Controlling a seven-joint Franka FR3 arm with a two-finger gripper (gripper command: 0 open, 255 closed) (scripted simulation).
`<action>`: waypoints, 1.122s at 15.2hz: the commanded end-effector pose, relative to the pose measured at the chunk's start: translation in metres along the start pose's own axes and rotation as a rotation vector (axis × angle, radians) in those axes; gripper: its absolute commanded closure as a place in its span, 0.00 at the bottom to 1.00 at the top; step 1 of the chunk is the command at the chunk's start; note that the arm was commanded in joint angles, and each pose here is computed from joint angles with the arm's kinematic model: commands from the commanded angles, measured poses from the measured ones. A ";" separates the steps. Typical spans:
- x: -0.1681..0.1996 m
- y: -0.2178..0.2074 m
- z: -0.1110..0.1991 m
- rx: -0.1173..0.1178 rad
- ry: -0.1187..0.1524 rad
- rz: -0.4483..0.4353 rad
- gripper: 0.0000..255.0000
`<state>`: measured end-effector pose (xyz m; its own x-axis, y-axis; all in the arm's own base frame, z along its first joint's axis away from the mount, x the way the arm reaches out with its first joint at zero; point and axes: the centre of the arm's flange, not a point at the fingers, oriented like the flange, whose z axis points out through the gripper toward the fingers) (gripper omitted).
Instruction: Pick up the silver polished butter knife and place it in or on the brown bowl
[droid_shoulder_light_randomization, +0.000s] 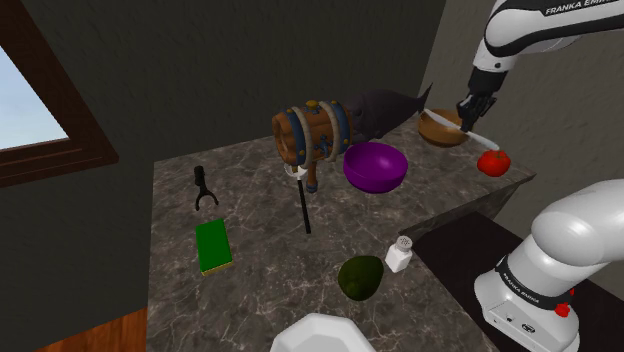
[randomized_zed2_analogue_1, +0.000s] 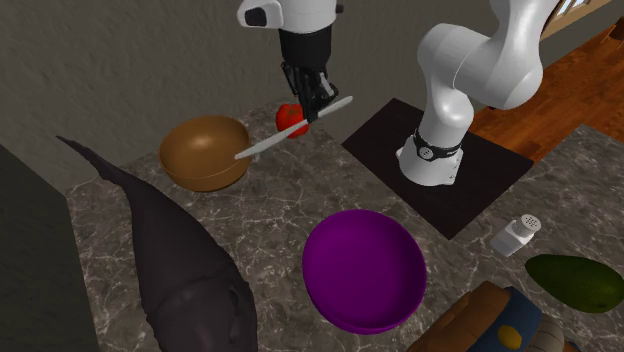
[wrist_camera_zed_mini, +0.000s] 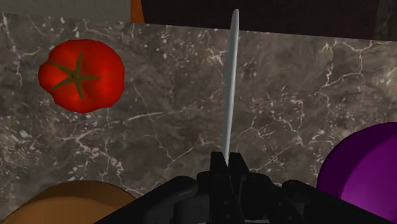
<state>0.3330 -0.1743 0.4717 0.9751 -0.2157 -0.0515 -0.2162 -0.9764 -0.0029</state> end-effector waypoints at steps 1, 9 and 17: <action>0.008 0.008 -0.005 0.000 0.000 0.000 1.00; 0.083 0.082 -0.020 0.000 0.000 0.000 1.00; 0.151 0.149 -0.029 0.000 0.000 0.000 1.00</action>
<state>0.4464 -0.3453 0.4965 0.9749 -0.2166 -0.0522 -0.2171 -0.9761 -0.0033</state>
